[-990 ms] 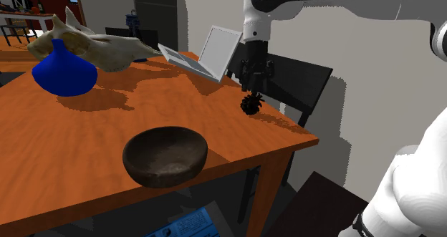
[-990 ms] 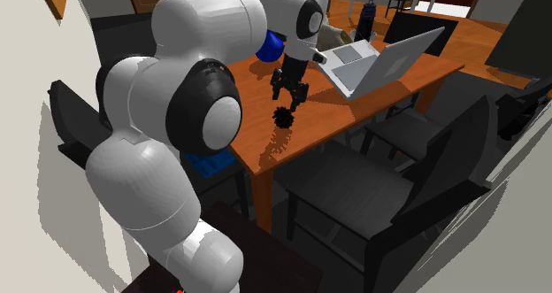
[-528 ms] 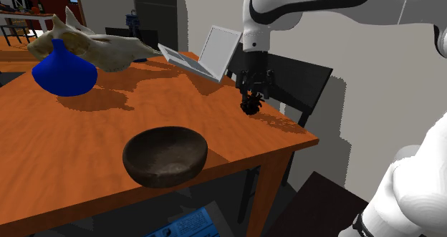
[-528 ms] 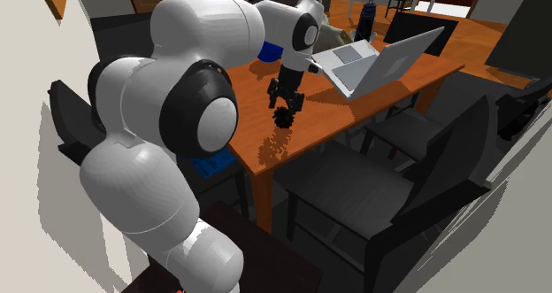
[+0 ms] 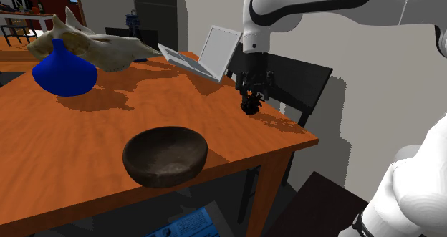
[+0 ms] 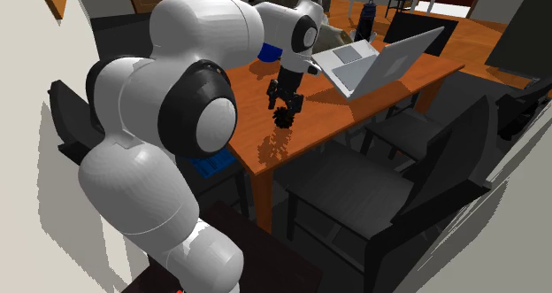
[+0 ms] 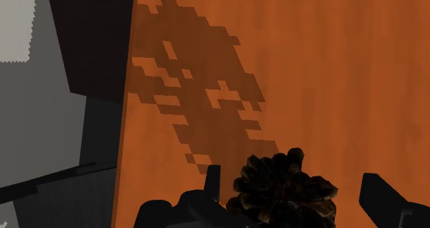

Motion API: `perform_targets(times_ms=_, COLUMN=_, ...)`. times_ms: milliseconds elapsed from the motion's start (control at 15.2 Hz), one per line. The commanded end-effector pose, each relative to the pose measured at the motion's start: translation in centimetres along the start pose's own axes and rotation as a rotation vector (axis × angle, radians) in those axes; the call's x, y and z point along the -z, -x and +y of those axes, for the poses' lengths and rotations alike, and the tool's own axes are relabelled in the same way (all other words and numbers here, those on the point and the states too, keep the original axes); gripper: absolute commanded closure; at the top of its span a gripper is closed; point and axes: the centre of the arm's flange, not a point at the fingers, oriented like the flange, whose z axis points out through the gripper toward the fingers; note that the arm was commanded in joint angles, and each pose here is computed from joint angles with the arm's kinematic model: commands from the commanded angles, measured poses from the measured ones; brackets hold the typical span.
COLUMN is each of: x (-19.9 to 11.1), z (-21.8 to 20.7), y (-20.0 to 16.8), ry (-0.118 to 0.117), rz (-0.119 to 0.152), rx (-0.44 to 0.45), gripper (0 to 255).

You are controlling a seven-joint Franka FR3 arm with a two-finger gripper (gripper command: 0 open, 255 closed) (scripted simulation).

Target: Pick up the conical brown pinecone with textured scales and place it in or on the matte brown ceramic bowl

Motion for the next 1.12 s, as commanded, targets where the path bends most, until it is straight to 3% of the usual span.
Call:
perform_targets(times_ms=0, x=0.0, z=0.0, y=0.0, ry=0.000, rz=0.000, rx=0.000, gripper=255)
perform_targets(times_ms=594, x=0.0, z=0.0, y=0.0, ry=0.000, rz=0.000, rx=0.000, gripper=255)
perform_targets(times_ms=1056, x=3.5, z=-0.1, y=1.1, ry=0.000, rz=0.000, rx=0.000, gripper=255)
